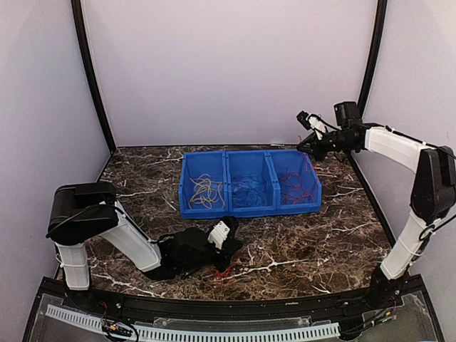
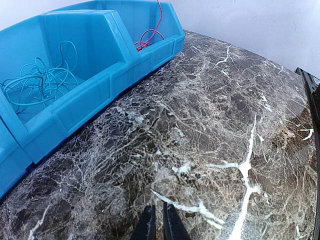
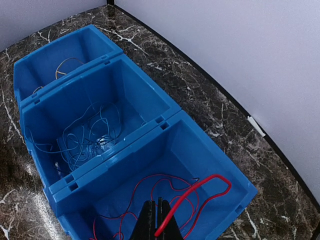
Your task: Untangle the cables
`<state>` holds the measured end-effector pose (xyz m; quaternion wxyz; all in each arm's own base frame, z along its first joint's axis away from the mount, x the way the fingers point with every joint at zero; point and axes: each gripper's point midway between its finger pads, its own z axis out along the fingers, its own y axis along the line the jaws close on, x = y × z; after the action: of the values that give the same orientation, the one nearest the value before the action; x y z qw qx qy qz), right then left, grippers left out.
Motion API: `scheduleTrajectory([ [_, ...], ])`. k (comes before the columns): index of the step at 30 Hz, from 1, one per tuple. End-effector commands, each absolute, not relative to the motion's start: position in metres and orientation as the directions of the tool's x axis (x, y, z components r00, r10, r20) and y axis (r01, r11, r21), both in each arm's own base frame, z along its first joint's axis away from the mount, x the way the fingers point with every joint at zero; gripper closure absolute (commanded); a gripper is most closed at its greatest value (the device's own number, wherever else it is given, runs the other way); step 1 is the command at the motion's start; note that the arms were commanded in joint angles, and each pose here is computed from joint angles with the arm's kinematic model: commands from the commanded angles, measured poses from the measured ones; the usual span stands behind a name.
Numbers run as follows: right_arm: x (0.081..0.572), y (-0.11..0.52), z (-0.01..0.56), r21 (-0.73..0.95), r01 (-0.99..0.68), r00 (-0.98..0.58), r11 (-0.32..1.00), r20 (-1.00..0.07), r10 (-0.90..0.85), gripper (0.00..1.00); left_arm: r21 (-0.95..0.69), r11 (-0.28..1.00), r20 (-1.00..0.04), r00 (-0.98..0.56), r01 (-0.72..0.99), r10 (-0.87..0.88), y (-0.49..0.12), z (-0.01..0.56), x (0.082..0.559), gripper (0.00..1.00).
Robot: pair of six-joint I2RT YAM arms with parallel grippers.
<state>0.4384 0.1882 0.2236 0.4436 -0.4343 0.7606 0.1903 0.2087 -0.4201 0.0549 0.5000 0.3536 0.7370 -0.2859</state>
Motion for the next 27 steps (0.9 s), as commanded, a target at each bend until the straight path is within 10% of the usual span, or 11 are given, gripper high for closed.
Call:
scheduleTrajectory([
  [1,0.436,0.194,0.193,-0.014,-0.854,-0.305,0.521,-0.797,-0.521,1.0,-0.089,0.594,-0.953,-0.241,0.799,0.182,-0.422,0.073,0.213,0.93],
  [7,0.427,0.209,0.154,0.012,-0.866,-0.354,0.5,-0.721,-0.596,0.98,-0.091,0.599,-0.955,-0.24,0.796,0.175,-0.42,0.074,0.214,0.93],
  [16,0.452,0.188,0.166,-0.066,-0.751,-0.452,0.657,-0.674,-0.584,0.55,-0.091,0.598,-0.956,-0.239,0.797,0.172,-0.419,0.076,0.213,0.91],
  [27,0.368,0.21,0.228,-0.101,-0.864,-0.268,0.494,-0.738,-0.62,0.51,-0.138,0.59,-0.967,-0.237,0.796,0.094,-0.417,0.112,0.211,0.8],
])
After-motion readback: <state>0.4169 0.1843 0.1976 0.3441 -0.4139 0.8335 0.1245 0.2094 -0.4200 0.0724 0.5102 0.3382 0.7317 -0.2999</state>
